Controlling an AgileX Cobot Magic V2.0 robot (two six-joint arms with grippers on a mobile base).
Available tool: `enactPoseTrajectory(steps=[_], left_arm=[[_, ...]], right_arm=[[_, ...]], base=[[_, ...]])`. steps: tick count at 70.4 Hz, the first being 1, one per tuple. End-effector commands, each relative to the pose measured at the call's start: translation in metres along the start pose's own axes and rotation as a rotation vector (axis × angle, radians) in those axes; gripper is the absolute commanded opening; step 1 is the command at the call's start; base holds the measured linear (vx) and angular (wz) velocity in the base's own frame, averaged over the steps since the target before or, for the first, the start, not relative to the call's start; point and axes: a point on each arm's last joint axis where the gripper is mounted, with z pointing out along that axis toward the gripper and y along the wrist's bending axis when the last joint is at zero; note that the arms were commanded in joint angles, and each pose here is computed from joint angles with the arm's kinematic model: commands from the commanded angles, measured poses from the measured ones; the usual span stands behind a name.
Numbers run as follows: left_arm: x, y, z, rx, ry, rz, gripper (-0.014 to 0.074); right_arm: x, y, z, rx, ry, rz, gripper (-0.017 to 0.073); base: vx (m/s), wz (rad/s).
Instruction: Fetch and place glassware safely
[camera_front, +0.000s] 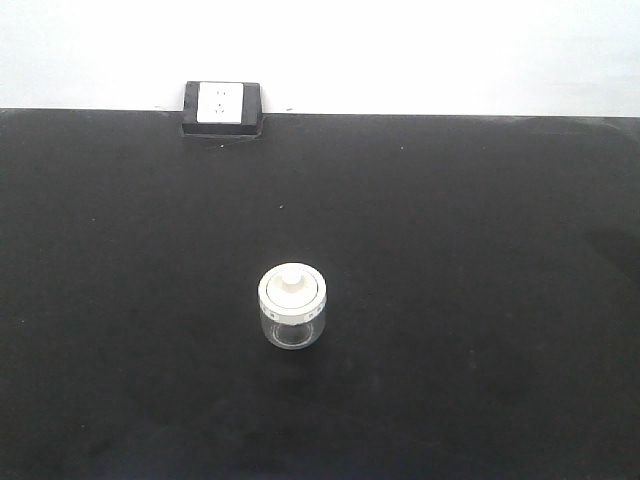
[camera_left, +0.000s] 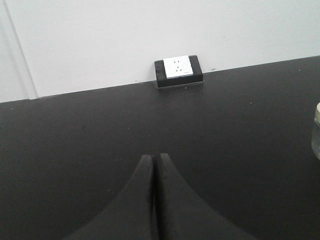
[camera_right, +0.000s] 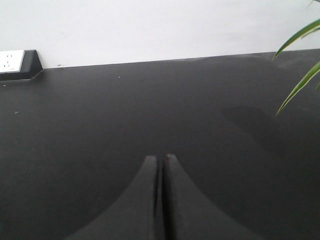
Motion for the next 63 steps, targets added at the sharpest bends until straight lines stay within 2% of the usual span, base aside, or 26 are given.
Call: enactPoseTrajectory(steps=[1, 20, 33, 63], left_arm=[[0.002, 0.0, 0.0, 0.001, -0.053, -0.02, -0.0007], [0.002, 0.0, 0.0, 0.001, -0.053, -0.02, -0.0007], [0.002, 0.0, 0.0, 0.001, -0.053, -0.02, -0.0007], [0.002, 0.0, 0.0, 0.001, -0.053, -0.02, -0.0007]], right_arm=[[-0.006, 0.0, 0.003, 0.002, -0.109, -0.009, -0.0001], [0.02, -0.001, 0.004, 0.001, -0.198, -0.017, -0.0001], [0.018, -0.001, -0.003, 0.001, -0.257, -0.034, -0.0001], [0.018, -0.001, -0.003, 0.001, -0.255, -0.032, -0.0001]], base=[[0.0, 0.0], [0.0, 0.0], [0.0, 0.0], [0.0, 0.0]])
